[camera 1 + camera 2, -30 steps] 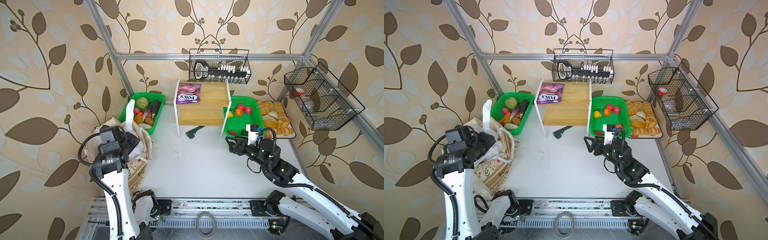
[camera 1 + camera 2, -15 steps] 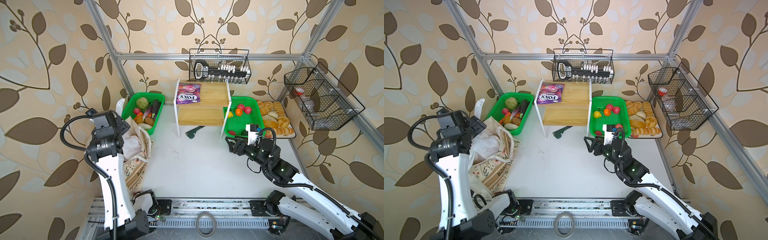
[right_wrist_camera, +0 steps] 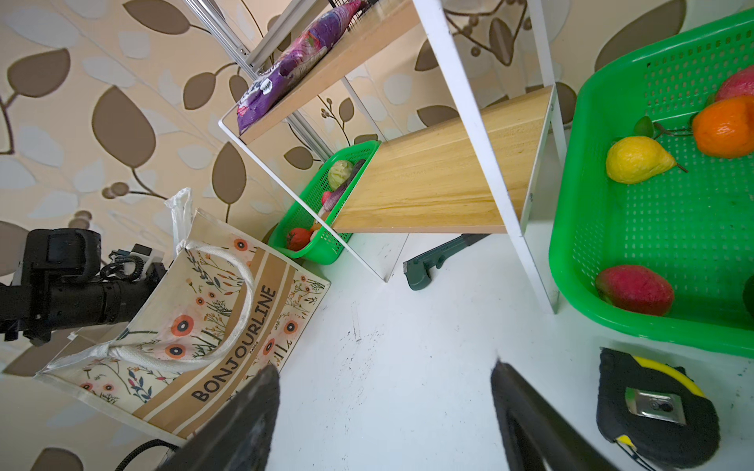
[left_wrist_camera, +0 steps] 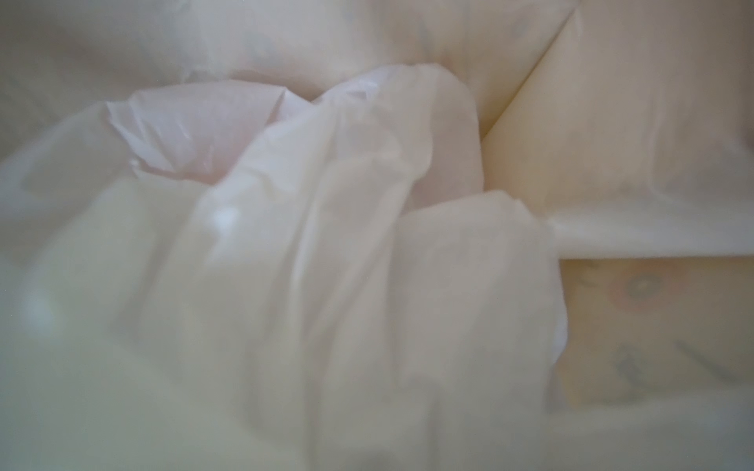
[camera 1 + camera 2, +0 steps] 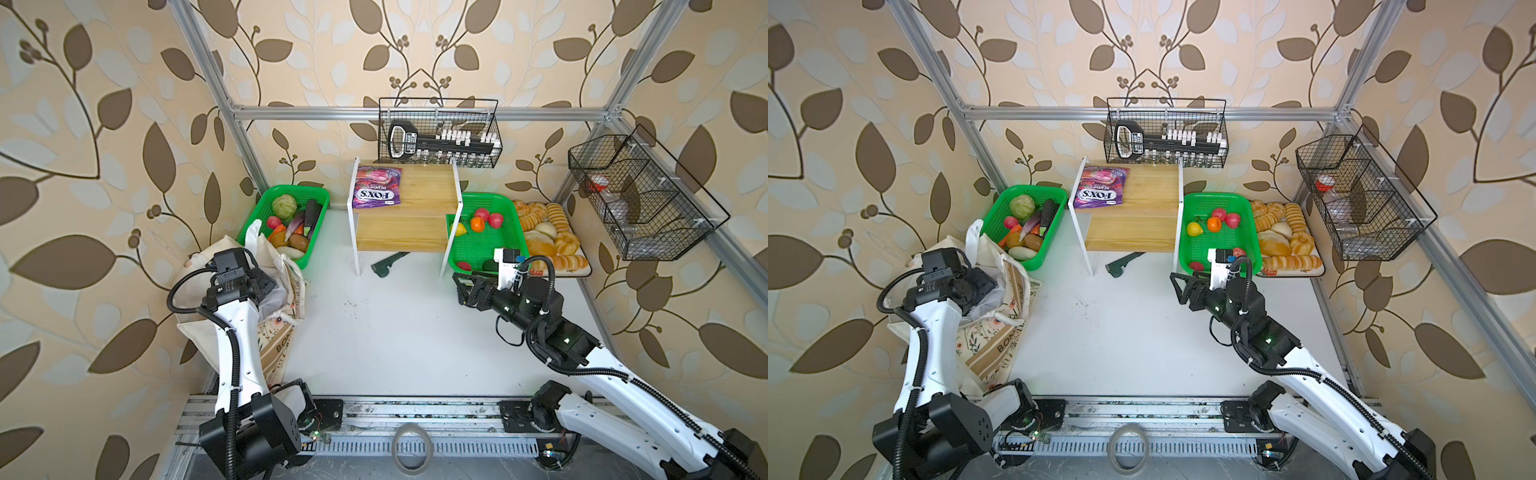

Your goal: Place the mixed food into the grocery bags and tie them

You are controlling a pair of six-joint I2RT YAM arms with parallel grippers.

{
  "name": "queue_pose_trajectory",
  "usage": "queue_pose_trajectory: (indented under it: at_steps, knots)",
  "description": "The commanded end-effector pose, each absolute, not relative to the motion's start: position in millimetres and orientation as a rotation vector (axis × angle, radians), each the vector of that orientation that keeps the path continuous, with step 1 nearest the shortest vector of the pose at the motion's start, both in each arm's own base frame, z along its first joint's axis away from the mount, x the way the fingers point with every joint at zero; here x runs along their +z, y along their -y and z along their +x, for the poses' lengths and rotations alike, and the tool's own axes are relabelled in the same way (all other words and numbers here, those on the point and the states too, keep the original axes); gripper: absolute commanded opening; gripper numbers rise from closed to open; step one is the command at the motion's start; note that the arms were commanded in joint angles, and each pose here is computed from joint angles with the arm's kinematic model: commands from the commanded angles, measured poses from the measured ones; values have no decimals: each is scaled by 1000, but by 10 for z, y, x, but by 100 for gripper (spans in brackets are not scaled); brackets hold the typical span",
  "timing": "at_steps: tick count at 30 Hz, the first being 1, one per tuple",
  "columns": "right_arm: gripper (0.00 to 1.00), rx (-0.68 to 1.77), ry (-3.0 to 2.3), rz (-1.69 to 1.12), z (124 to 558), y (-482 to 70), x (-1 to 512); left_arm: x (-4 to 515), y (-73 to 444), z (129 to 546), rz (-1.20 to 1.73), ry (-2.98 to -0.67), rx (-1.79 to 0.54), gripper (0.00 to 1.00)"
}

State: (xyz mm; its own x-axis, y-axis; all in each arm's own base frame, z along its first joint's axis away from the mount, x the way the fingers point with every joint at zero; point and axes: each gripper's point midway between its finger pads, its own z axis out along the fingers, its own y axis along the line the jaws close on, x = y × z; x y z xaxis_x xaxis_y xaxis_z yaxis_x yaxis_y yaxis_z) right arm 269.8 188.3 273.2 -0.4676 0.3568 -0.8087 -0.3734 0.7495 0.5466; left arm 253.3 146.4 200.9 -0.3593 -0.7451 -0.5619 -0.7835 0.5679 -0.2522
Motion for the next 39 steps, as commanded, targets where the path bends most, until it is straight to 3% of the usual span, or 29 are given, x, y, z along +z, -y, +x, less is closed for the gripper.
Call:
queue_pose_trajectory:
  at_steps: [1, 7, 11, 16, 24, 29, 31, 35, 39]
  knots:
    - [81, 863, -1876, -24, 2702, -1915, 2725, 2415, -1472, 2553, -1176, -2065, 61, 74]
    - [81, 870, -1867, -13, 2715, -1915, 2747, 3304, -1464, 2455, -1074, -1894, 89, 83]
    - [81, 886, -1863, -13, 2724, -1942, 2773, 3516, -1472, 2511, -993, -1837, 98, 76]
    - [81, 875, -1871, -31, 2711, -1941, 2783, 3217, -1797, 2570, -1071, -1917, 294, 62]
    - [81, 859, -1868, -16, 2679, -1873, 2754, 2100, -1691, 2672, -1228, -2098, 129, 56]
    - [81, 851, -1869, -15, 2677, -1851, 2731, 2316, -1680, 2630, -1215, -2040, 124, 57]
    - [81, 839, -1864, -18, 2694, -1836, 2742, 2609, -1659, 2647, -1173, -2000, 108, 61]
    - [82, 797, -1836, 2, 2751, -1741, 2822, 3315, -1505, 2661, -1062, -1869, 8, 81]
    - [84, 691, -1799, 35, 2772, -1529, 2897, 3877, -1141, 2732, -896, -1755, -197, 91]
